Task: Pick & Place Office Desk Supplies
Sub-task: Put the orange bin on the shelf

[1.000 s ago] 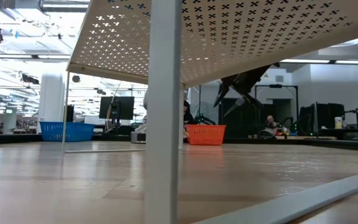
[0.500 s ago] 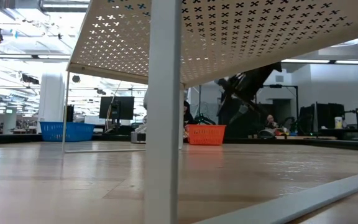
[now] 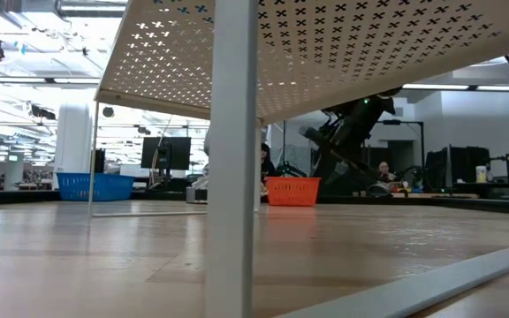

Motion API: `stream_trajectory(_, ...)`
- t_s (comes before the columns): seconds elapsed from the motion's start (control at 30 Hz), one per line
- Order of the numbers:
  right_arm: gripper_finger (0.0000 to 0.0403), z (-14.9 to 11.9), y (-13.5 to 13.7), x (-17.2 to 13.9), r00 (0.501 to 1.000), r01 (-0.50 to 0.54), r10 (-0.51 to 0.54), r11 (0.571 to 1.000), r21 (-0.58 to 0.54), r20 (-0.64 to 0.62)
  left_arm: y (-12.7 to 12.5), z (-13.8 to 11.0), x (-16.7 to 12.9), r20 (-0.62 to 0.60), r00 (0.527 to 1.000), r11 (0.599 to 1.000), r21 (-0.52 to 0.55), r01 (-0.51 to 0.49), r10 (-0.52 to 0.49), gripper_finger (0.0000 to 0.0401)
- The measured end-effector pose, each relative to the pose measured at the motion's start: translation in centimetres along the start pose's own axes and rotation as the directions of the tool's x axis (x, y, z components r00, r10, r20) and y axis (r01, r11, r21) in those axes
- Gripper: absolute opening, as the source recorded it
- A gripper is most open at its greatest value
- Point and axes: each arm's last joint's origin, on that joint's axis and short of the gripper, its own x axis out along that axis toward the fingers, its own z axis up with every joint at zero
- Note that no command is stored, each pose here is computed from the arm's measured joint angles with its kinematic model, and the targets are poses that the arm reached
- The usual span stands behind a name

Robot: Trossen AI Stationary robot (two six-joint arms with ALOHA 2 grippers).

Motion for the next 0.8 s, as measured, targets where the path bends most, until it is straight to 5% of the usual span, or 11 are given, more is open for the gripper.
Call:
stream_trajectory(0.4, 0.0010, -0.2, 0.1, 0.6, 1.000, -0.003, 0.003, 0.999, -0.041, -0.002, 0.0, 0.0, 0.0, 0.000, 1.000, 1.000, 0.000, 0.000, 0.000, 0.0131)
stream_trajectory(0.8, 0.0003, -1.0, 1.7, -5.9, 1.000, 0.002, 0.000, 0.989, -0.151, 0.013, 0.0, 0.0, 0.0, -0.001, 1.000, 1.000, 0.005, 0.004, -0.004, 0.0131)
